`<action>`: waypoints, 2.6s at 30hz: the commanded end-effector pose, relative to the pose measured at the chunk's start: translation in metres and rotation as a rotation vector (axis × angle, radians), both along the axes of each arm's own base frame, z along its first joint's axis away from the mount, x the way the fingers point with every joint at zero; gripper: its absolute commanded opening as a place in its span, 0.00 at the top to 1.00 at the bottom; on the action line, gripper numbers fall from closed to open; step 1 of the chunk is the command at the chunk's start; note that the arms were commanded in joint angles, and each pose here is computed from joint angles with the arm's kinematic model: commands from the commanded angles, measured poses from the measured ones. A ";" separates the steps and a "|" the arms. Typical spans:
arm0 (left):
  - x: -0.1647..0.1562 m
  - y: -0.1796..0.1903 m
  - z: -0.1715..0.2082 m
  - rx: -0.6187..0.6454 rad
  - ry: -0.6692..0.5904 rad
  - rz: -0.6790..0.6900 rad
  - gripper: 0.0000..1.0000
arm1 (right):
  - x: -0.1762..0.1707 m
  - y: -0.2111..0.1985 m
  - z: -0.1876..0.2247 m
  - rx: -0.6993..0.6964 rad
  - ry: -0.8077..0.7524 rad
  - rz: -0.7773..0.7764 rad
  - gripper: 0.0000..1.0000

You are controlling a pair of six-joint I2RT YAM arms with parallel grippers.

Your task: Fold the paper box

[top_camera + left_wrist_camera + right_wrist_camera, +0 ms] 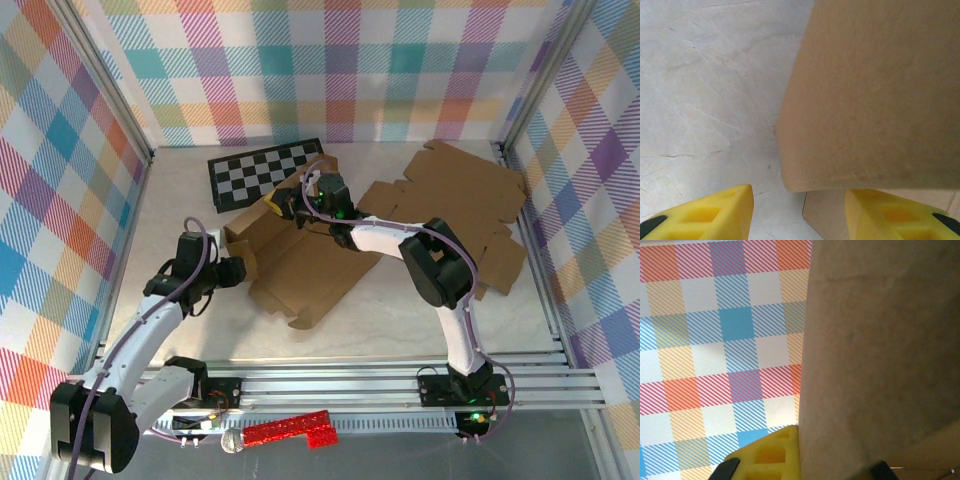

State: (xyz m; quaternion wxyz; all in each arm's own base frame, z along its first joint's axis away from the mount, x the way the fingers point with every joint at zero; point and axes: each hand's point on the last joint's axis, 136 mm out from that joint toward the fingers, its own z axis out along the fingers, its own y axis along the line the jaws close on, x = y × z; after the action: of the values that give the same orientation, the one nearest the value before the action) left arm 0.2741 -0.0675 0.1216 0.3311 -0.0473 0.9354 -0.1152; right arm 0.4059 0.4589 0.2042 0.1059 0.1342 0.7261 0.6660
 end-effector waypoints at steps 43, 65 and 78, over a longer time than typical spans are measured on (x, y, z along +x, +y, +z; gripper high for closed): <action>0.058 0.012 -0.010 0.106 -0.122 0.215 0.50 | -0.037 0.013 -0.063 -0.093 0.181 -0.147 1.00; 0.074 0.012 -0.023 0.134 -0.071 0.208 0.56 | -0.037 0.008 -0.089 -0.228 0.348 -0.239 1.00; 0.086 0.007 -0.031 0.056 -0.067 0.260 0.68 | -0.029 0.009 -0.099 -0.203 0.409 -0.281 1.00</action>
State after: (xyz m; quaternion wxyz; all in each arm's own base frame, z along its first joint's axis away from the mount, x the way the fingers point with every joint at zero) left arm 0.3499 -0.0530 0.0931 0.3778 -0.1487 0.9136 -0.0221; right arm 0.3966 0.4684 0.1795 0.1263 0.3158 0.7215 0.6031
